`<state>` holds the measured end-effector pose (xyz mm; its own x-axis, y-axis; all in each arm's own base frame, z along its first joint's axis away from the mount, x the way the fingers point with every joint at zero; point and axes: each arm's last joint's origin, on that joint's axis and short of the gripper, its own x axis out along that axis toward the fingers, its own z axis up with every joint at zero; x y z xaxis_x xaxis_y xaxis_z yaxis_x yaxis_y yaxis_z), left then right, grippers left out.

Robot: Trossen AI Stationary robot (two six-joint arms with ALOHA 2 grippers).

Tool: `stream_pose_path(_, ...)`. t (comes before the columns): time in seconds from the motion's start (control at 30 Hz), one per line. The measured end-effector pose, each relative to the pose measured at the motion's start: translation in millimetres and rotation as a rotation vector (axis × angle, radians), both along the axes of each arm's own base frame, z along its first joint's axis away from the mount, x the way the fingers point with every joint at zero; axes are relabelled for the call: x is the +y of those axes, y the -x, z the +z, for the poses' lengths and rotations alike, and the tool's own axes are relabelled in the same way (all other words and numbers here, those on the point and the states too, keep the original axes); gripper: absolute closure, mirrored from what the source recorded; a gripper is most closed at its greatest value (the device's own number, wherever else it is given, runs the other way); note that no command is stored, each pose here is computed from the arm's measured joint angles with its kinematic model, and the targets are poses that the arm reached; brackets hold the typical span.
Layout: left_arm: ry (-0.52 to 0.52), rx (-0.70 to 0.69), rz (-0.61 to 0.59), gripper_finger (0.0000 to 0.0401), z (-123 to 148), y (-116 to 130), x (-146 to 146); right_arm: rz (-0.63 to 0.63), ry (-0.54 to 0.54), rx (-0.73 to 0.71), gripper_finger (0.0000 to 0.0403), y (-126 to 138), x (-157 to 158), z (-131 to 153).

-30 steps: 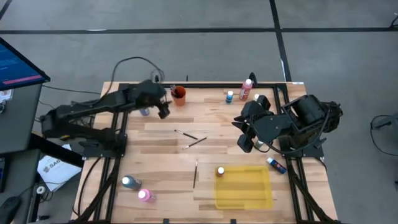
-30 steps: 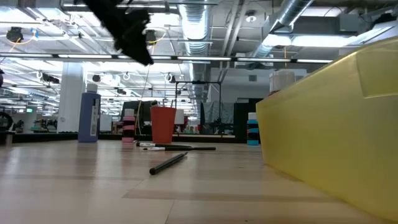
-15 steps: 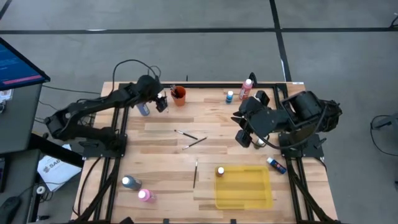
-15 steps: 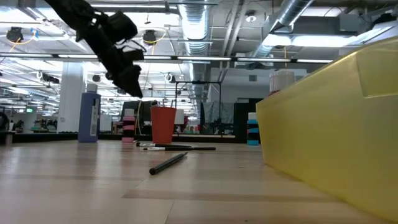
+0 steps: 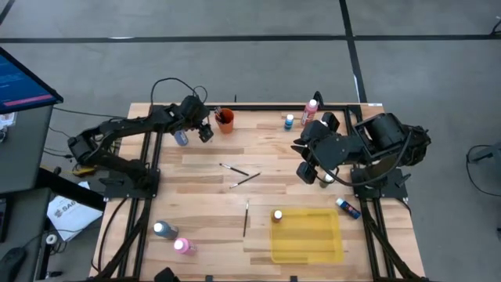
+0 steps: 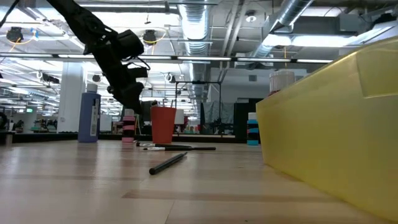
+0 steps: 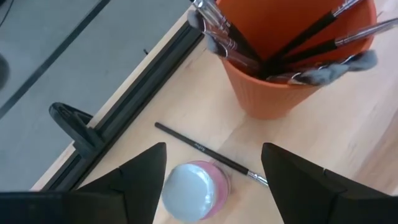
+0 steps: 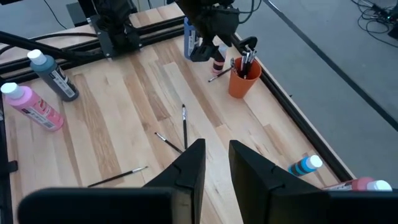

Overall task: Pick & Place Paint Supplies
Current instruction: Put the pink paint bottle into the yellow bin

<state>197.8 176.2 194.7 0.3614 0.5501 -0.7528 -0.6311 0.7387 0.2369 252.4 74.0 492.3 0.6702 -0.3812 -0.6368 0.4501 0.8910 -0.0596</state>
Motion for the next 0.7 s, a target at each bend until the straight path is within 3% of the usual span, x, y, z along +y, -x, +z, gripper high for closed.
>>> stream_pose_path(0.4,0.005,0.004,0.003,0.0233,-0.4,0.4,-0.3,0.004,0.004,0.002,0.0335,0.0,-0.1,0.1)
stream_pose_path(0.57,-0.002,0.010,-0.008,0.0227,-0.3,0.3,-0.2,0.017,0.018,0.010,0.0335,0.0,-0.1,0.0)
stream_pose_path(0.7,-0.013,0.022,-0.009,0.0191,-0.2,0.5,0.0,0.017,0.018,0.011,0.0335,0.0,-0.1,0.0)
